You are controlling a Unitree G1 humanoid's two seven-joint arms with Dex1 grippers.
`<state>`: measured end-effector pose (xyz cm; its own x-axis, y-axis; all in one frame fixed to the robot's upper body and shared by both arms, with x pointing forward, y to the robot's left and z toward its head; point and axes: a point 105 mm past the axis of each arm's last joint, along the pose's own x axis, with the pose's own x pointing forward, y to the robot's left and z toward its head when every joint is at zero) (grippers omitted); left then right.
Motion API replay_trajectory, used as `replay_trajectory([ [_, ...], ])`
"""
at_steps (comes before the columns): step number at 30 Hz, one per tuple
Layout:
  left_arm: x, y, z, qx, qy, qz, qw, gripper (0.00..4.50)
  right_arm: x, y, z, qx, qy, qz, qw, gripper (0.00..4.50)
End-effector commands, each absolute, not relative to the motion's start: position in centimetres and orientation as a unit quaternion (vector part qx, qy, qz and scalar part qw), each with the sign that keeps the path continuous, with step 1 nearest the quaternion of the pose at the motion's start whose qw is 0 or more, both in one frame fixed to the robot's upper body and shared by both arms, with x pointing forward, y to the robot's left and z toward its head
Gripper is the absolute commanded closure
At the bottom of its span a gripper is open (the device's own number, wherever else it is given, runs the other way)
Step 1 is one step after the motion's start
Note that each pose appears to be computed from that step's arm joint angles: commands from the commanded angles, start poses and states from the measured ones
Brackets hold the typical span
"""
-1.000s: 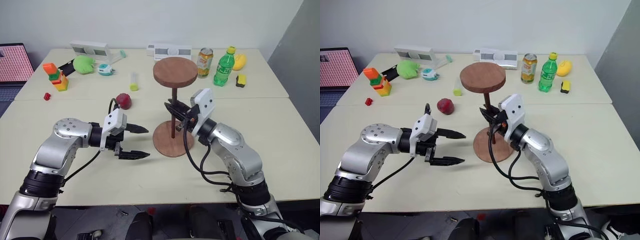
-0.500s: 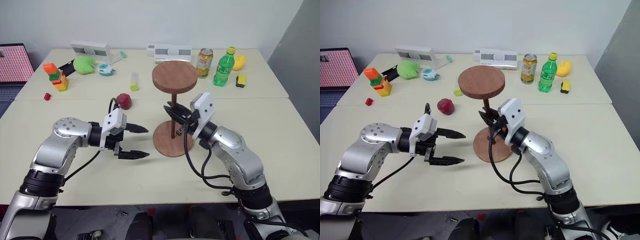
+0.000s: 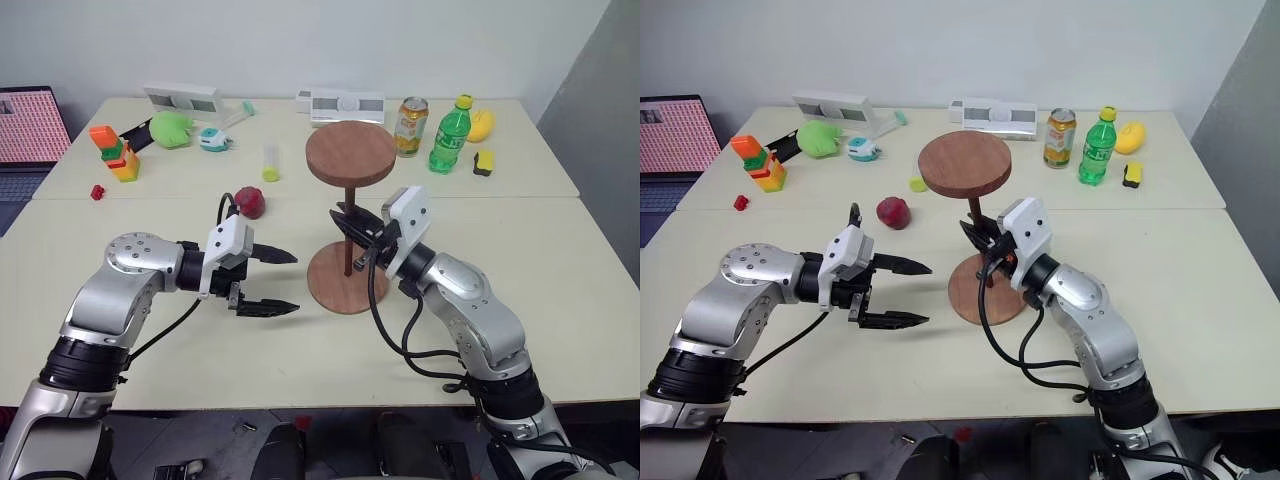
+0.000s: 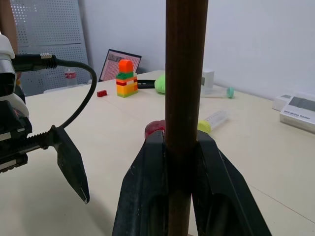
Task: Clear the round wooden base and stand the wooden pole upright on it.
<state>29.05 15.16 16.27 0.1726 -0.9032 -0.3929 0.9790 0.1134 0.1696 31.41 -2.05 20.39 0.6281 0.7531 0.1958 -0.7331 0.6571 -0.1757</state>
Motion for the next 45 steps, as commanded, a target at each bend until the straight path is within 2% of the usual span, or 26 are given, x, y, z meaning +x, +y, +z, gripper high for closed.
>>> replay_trajectory([
  [1, 29.0, 15.0, 17.0, 0.208, 0.082, -0.639, 0.736, 0.0, 32.0, -1.6, 18.9, -0.026, -0.099, 0.407, 0.907, 4.24],
  [10, 29.0, 15.0, 17.2, 0.21, 0.082, -0.639, 0.735, 0.0, 31.9, -1.3, 18.1, -0.027, -0.096, 0.411, 0.906, 4.24],
  [19, 28.7, 14.8, 16.9, 0.204, 0.083, -0.641, 0.735, 0.0, 30.2, -1.7, 16.3, -0.071, -0.098, 0.428, 0.896, 4.24],
  [28, 28.8, 15.0, 16.9, 0.206, 0.083, -0.642, 0.734, 0.0, 30.7, -1.6, 16.3, -0.074, -0.096, 0.424, 0.897, 4.24],
  [33, 28.8, 14.9, 16.8, 0.205, 0.083, -0.644, 0.732, 0.0, 31.2, -1.7, 16.5, -0.069, -0.087, 0.421, 0.9, 2.68],
  [36, 28.7, 14.9, 16.7, 0.205, 0.083, -0.645, 0.731, 0.0, 31.4, -1.8, 16.6, -0.068, -0.084, 0.419, 0.902, 2.07],
  [39, 28.7, 14.9, 16.6, 0.204, 0.082, -0.646, 0.731, 0.0, 31.5, -1.9, 16.7, -0.067, -0.083, 0.418, 0.902, 1.23],
  [43, 28.8, 14.9, 16.5, 0.203, 0.083, -0.646, 0.731, 0.0, 31.5, -2.3, 17.0, -0.063, -0.082, 0.416, 0.904, 0.32],
  [45, 28.8, 15.0, 16.5, 0.203, 0.084, -0.646, 0.731, 0.0, 31.2, -3.0, 17.1, -0.066, -0.071, 0.423, 0.901, 0.04],
])
